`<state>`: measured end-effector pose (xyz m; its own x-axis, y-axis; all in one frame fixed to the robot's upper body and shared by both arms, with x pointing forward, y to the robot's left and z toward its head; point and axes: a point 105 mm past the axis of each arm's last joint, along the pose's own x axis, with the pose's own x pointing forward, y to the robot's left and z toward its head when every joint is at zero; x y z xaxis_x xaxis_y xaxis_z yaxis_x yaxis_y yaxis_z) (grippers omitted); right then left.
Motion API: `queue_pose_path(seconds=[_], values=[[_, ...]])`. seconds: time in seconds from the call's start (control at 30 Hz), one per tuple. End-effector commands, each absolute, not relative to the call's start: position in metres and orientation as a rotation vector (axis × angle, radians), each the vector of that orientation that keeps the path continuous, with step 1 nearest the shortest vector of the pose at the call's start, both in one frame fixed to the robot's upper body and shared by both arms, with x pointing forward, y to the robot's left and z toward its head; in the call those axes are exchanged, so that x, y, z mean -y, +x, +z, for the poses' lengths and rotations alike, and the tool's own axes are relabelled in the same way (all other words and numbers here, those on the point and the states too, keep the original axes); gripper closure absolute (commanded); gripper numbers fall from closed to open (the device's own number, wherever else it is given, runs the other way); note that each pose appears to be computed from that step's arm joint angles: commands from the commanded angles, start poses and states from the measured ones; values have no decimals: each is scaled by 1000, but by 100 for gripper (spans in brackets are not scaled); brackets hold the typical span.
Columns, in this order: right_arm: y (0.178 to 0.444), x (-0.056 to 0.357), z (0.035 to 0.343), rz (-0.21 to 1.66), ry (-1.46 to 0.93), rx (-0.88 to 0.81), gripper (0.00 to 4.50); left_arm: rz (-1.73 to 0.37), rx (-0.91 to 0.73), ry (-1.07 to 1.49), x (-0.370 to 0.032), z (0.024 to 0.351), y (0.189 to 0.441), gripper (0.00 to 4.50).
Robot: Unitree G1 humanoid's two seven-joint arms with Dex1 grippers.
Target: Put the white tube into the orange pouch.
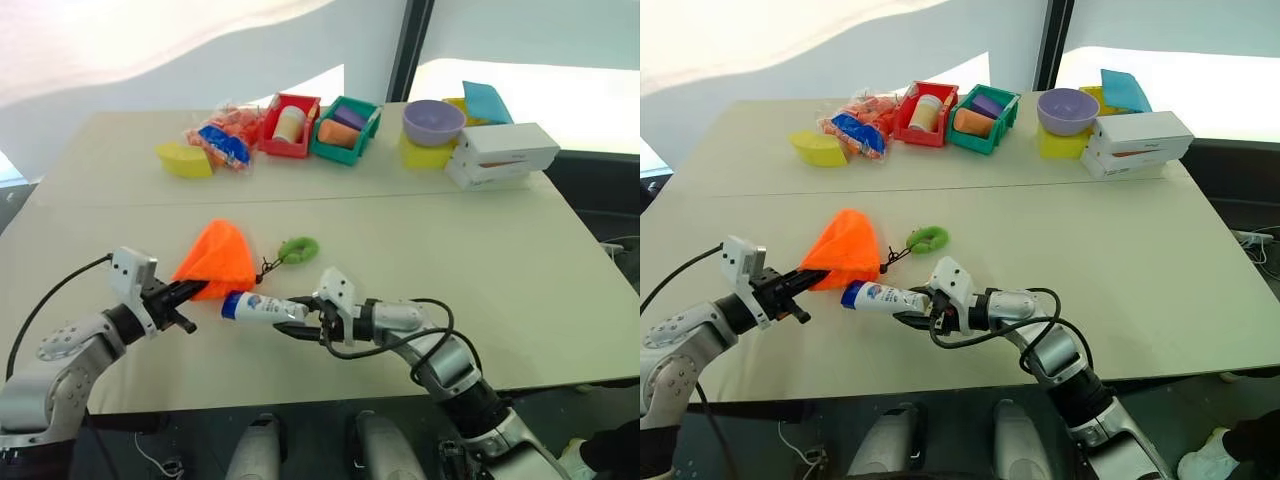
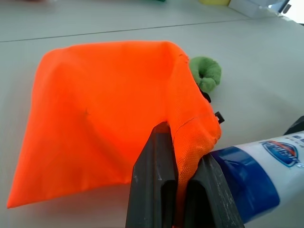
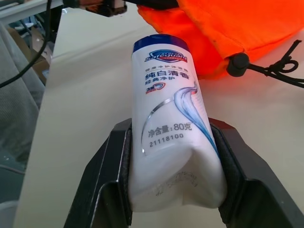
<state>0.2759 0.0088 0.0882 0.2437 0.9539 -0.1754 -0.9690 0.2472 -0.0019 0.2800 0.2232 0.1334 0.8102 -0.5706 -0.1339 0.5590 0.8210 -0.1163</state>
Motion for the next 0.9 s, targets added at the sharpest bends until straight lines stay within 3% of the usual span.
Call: queue_pose_path(seconds=[0.03,0.43,0.9], values=[[279,-15,103,1321,-110,-65,286,-637,-141,-38,-220,144,276,450],[292,-3,111,1227,-29,-32,286,-682,-171,46,-208,132,266,450],[302,-34,116,1157,-73,0,286,-864,-191,76,-159,131,259,450]])
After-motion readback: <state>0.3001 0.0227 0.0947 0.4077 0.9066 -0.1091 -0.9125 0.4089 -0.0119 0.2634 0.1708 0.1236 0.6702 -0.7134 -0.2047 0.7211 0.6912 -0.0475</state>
